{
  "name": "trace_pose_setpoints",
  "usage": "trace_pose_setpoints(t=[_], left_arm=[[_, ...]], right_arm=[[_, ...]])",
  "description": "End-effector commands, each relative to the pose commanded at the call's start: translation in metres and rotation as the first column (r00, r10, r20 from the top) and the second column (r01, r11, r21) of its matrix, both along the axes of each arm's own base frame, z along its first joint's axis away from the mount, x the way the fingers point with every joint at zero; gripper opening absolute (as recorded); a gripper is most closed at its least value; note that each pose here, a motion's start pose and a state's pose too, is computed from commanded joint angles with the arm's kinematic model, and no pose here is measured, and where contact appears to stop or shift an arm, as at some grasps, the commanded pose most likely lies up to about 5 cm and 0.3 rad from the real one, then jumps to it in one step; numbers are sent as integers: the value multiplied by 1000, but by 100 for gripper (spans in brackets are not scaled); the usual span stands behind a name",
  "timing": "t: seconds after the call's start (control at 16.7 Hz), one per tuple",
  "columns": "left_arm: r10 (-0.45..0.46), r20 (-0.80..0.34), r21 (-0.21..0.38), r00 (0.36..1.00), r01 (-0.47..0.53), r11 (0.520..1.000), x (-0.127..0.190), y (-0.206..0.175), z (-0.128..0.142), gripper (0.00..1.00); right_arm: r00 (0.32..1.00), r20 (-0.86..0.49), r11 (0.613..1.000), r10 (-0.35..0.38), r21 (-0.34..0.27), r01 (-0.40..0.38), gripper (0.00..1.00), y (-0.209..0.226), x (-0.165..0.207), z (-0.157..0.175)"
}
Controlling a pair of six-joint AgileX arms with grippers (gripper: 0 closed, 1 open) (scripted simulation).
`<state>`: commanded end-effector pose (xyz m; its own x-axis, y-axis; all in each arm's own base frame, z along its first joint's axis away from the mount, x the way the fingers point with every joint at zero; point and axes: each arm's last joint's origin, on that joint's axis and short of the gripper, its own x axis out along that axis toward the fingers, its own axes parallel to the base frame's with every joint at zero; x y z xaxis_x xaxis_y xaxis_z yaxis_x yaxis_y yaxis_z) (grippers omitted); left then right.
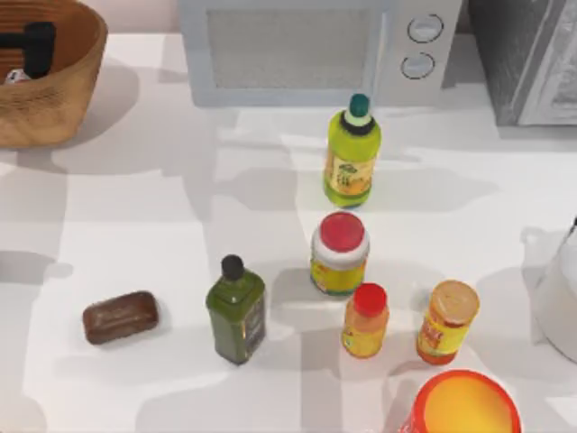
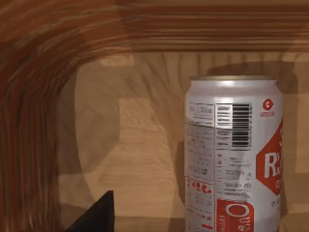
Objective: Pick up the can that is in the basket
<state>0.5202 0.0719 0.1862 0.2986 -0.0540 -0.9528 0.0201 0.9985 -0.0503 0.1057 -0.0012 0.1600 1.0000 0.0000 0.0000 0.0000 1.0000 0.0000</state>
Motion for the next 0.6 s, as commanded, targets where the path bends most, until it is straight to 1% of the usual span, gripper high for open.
trace_pose_setpoints(t=[0.12, 0.18, 0.48, 0.6], left_arm=[[-5, 1, 0, 1000, 5, 1000, 1, -3, -2, 100], [-2, 0, 0, 1000, 2, 1000, 3, -3, -7, 100], [0, 0, 0, 1000, 0, 1000, 17, -3, -51, 100], [0, 0, 0, 1000, 0, 1000, 18, -3, -57, 100]], right_arm=[[1000, 0, 1000, 0, 0, 0, 100, 0, 0, 0], [1000, 0, 1000, 0, 0, 0, 100, 0, 0, 0], [1000, 0, 1000, 0, 0, 0, 100, 0, 0, 0], [1000, 0, 1000, 0, 0, 0, 100, 0, 0, 0]])
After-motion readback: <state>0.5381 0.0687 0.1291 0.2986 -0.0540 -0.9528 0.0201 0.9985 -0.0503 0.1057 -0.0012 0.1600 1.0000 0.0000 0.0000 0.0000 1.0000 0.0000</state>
